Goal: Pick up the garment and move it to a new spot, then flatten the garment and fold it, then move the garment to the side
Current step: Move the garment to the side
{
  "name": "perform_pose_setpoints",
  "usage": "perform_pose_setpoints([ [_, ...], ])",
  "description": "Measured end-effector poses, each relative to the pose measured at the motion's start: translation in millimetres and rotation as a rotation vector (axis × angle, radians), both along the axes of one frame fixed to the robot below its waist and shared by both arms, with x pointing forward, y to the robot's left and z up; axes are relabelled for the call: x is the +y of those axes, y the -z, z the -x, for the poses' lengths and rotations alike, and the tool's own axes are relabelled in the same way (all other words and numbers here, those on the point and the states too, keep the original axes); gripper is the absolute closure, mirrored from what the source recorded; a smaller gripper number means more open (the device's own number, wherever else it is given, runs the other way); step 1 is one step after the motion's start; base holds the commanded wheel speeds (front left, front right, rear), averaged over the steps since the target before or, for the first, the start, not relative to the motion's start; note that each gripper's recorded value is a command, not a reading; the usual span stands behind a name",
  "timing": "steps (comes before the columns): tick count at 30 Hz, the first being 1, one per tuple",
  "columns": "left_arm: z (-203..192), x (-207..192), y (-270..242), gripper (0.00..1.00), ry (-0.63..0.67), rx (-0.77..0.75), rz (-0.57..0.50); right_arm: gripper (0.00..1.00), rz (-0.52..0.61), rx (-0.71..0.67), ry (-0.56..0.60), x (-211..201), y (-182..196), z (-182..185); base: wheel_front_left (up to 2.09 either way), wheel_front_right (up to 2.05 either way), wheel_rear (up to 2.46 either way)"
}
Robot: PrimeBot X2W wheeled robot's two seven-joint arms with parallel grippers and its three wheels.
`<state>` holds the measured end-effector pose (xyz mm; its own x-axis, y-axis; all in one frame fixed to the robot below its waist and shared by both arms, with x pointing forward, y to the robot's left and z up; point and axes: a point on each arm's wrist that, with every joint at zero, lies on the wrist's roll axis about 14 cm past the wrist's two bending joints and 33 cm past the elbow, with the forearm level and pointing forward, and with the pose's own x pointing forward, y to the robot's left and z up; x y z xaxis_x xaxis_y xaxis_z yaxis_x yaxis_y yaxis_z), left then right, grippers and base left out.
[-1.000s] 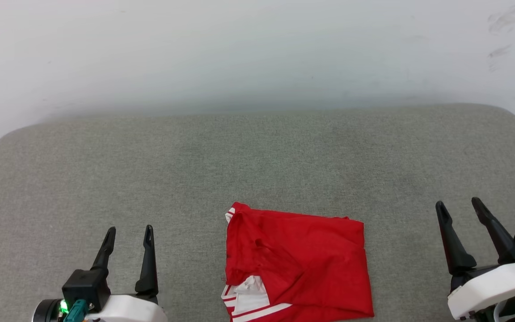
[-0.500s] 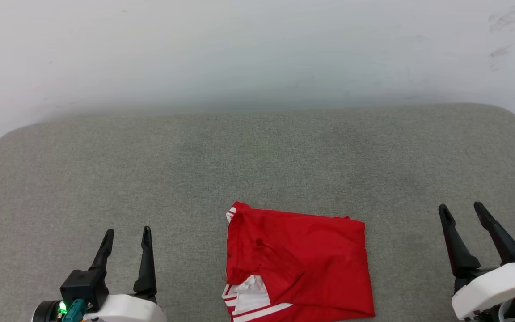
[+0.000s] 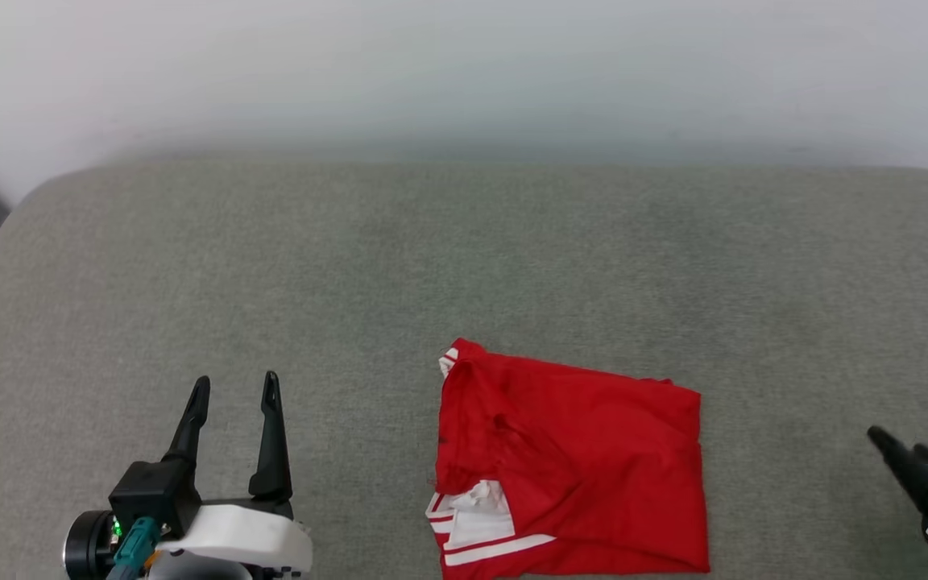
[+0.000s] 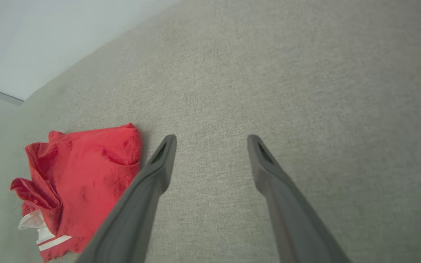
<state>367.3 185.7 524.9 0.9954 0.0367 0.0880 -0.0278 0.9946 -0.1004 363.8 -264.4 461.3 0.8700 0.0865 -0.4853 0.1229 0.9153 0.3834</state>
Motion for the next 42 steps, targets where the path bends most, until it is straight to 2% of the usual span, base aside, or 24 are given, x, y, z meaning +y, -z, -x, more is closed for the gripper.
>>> perform_pose_setpoints([
  [3,-3,3,1,0.00,-0.013,0.002,0.001,0.00,-0.113,0.129,-0.047,19,25,-2,0.00,0.00,0.00],
  [4,-4,4,2,0.00,-0.018,0.002,0.001,0.00,-0.180,0.170,-0.065,31,33,-2,0.00,0.00,0.00],
  [6,-7,5,3,0.00,-0.019,0.005,0.000,0.00,-0.245,0.249,-0.120,57,50,-1,0.00,0.00,0.00],
  [8,-11,7,6,0.00,-0.024,0.013,-0.005,0.00,-0.368,0.303,-0.165,88,61,-1,0.00,0.00,0.00],
  [11,-18,12,9,0.00,-0.037,0.020,-0.009,0.00,-0.484,0.360,-0.225,124,72,-3,0.00,0.00,0.00],
  [16,-21,18,21,0.00,-0.057,0.052,-0.014,0.00,-0.588,0.427,-0.294,160,85,-5,0.00,0.00,0.00],
  [17,-22,20,22,0.00,-0.063,0.053,-0.014,0.58,-0.597,0.427,-0.304,164,85,-8,0.00,0.00,0.00],
  [18,-22,21,22,0.00,-0.065,0.053,-0.014,1.00,-0.602,0.422,-0.310,167,84,-10,0.00,0.00,0.00],
  [19,-23,22,22,0.00,-0.068,0.053,-0.016,1.00,-0.599,0.419,-0.323,170,83,-12,0.00,0.00,0.00],
  [20,-22,24,17,0.00,-0.072,0.039,-0.023,1.00,-0.509,0.344,-0.382,170,68,-19,0.00,0.00,0.00],
  [25,-21,16,10,0.00,-0.045,0.013,-0.021,1.00,-0.260,0.216,-0.468,155,40,-27,0.00,0.00,0.00],
  [28,-24,8,6,0.00,-0.019,-0.002,-0.017,1.00,-0.045,0.156,-0.517,137,26,-32,0.00,0.00,0.00],
  [31,-29,-7,5,0.00,0.026,-0.009,-0.012,1.00,0.156,0.104,-0.519,112,9,-39,0.00,0.00,0.00],
  [33,-33,-16,3,0.00,0.053,-0.018,-0.008,1.00,0.248,0.082,-0.510,99,-2,-40,0.00,0.00,0.00],
  [37,-44,-46,-4,0.00,0.133,-0.045,0.005,1.00,0.382,0.075,-0.459,67,-18,-35,0.00,0.00,0.00],
  [42,-62,-95,-10,0.00,0.271,-0.077,0.016,1.00,0.453,0.075,-0.353,26,-33,-25,0.00,0.00,0.00],
])
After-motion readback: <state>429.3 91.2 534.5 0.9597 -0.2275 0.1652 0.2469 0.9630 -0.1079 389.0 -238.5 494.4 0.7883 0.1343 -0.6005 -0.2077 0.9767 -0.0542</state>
